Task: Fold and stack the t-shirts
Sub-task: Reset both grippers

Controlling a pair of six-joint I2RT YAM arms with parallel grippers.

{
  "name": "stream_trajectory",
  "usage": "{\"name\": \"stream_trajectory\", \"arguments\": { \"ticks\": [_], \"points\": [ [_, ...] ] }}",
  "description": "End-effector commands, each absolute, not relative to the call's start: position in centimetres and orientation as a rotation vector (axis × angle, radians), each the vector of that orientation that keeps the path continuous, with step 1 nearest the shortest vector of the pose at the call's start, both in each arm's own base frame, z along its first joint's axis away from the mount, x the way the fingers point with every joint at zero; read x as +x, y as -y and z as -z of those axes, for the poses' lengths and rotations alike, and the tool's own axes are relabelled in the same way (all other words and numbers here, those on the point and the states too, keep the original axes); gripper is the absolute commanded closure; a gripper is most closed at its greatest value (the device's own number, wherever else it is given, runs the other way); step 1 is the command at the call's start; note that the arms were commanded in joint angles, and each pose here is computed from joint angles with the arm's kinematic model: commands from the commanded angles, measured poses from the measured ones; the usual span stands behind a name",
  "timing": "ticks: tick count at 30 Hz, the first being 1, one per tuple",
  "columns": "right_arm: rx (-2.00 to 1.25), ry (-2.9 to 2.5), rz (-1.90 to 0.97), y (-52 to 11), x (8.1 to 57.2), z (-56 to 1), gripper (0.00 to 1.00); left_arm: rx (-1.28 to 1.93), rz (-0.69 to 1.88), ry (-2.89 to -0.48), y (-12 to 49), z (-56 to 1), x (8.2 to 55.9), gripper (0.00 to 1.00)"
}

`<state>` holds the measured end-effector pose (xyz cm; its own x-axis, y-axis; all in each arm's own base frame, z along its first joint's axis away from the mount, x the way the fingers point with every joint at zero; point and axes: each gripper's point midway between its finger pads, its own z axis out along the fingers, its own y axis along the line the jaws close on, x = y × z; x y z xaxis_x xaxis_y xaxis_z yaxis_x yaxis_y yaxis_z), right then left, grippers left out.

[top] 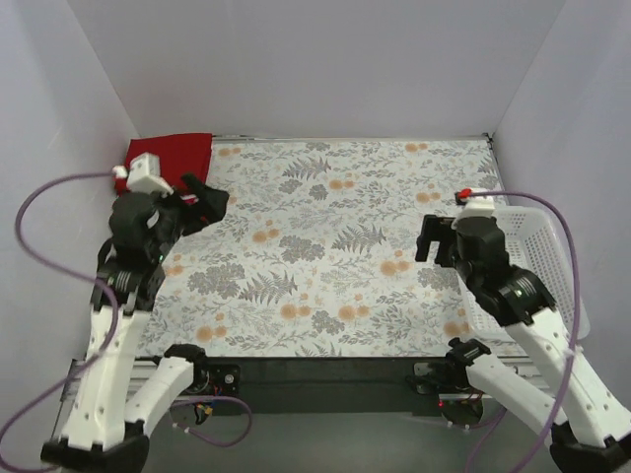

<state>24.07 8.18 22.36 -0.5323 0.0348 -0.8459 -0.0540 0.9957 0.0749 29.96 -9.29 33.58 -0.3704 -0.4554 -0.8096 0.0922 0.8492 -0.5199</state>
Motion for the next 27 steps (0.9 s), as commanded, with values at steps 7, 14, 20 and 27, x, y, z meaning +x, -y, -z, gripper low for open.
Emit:
{"name": "stream_trajectory", "arguments": {
  "ticks": [7, 14, 20, 27],
  "points": [
    [0.120, -1.824, -0.134, -2.9, 19.0, -27.1, 0.02, -0.750, 0.245, -1.556, -2.6, -33.8, 16.0, 0.06],
    [0.174, -1.643, -0.189, -0.9, 16.5, -29.4, 0.02, -0.733, 0.280, -1.365, -4.0, -34.0, 12.6, 0.06],
    [0.166, -1.613, -0.229, -1.1, 16.0, -30.0, 0.02, -0.721, 0.310, -1.300, -3.9, -34.1, 12.9, 0.05],
    [0.175, -1.608, -0.251, -1.4, 16.2, -30.8, 0.02, -0.731, 0.352, -1.285, -3.4, -33.6, 13.6, 0.03]
  ]
}}
